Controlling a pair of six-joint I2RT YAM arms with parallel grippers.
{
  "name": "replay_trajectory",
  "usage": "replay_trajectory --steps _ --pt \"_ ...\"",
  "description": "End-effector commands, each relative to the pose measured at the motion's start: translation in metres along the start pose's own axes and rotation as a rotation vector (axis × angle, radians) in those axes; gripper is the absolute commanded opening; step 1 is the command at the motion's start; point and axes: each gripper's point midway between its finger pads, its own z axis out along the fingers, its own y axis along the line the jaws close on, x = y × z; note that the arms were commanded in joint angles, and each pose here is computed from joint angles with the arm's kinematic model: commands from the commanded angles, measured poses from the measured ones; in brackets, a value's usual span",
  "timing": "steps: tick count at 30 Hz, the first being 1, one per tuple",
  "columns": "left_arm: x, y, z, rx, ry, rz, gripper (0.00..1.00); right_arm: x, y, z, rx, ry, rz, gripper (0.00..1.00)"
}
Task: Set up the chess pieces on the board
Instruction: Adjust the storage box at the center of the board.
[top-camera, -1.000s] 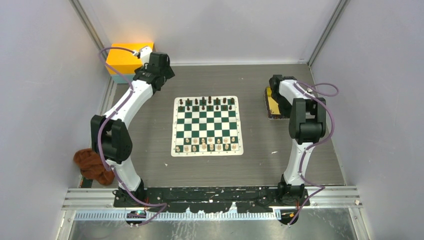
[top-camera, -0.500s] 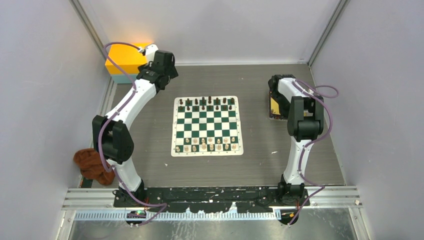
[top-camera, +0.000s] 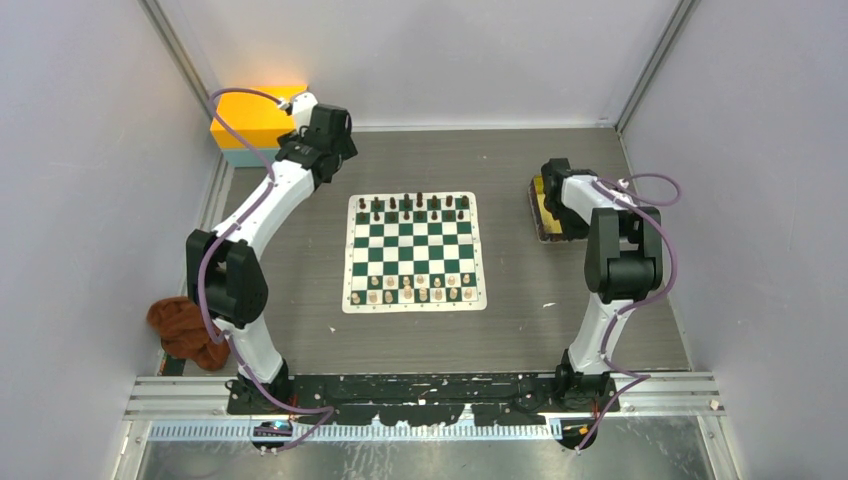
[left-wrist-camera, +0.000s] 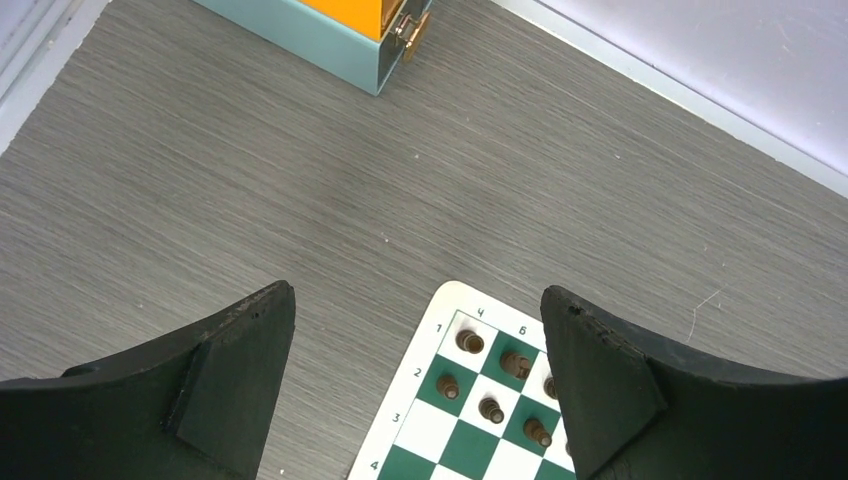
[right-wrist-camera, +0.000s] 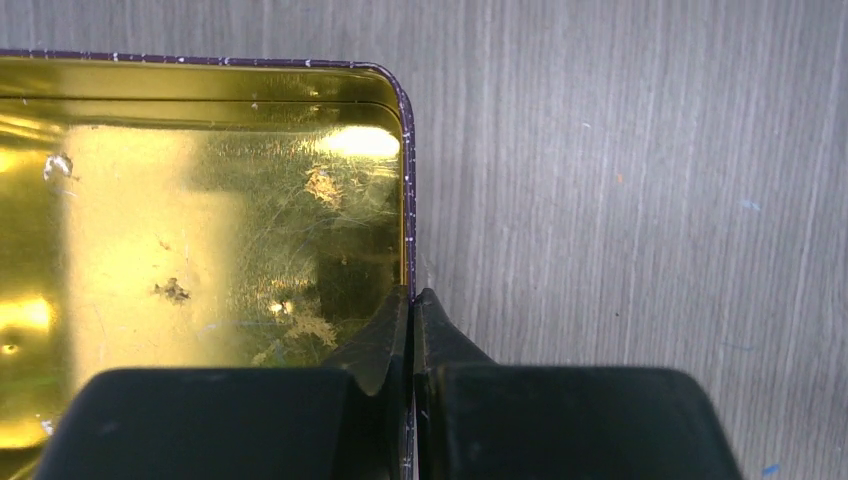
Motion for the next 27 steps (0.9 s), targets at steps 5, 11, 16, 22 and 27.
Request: replay_trajectory --steps 5,11,16,22,27 --pt "-0.011 -0.01 0.006 0.022 -0.054 -0.078 0.93 -0.01 0.035 -0.008 -0.198 -0.018 -0.063 0.0" --pt "-0.008 -0.012 0.011 0.03 -0.047 -0.095 0.93 -0.023 0.048 -0.015 -0.194 -0.042 -0.144 0.0" --pt "-0.008 -0.012 0.015 0.033 -0.043 -0.101 0.93 -0.034 0.054 -0.018 -0.177 -0.077 -0.176 0.09" --pt "-0.007 -0.014 0.017 0.033 -0.038 -0.099 0.93 -0.027 0.05 -0.014 -0.125 -0.048 -0.123 0.01" --pt "-0.007 -0.015 0.019 0.031 -0.033 -0.083 0.93 -0.012 0.047 -0.009 -0.058 0.004 -0.022 0.0"
